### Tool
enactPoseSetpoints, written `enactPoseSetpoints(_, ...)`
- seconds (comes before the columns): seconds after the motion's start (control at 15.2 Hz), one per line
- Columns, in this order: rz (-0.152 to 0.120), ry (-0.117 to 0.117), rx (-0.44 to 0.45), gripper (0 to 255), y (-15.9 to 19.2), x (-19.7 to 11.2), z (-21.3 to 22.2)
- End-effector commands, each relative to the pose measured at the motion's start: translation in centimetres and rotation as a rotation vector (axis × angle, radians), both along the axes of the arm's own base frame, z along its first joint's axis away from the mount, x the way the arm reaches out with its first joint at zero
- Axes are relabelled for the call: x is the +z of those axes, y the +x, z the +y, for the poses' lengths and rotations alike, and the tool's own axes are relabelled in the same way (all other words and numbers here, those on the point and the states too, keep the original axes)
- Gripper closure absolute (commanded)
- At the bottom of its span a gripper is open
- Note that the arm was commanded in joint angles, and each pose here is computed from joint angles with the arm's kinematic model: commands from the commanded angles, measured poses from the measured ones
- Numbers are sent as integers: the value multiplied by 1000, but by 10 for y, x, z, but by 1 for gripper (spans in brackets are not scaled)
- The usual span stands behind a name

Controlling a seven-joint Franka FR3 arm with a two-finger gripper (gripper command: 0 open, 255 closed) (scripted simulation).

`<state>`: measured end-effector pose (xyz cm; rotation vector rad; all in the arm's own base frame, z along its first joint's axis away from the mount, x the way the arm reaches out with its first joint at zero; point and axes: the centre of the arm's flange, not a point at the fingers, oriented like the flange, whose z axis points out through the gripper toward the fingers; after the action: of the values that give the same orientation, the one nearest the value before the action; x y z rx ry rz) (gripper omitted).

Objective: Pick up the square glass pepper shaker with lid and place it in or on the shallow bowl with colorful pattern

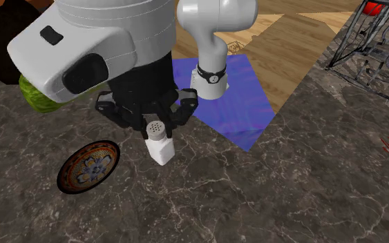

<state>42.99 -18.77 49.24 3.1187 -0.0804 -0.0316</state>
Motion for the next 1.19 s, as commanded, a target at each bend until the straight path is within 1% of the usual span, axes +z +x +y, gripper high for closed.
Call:
enactPoseSetpoints(0.0, 0, 0, 1, 255, -4, 5, -25)
enactPoseSetpoints(0.86, 0, 0, 1, 255, -32, 30, -197)
enactPoseSetpoints(1.12, 0, 0, 1, 255, -32, 9, -197)
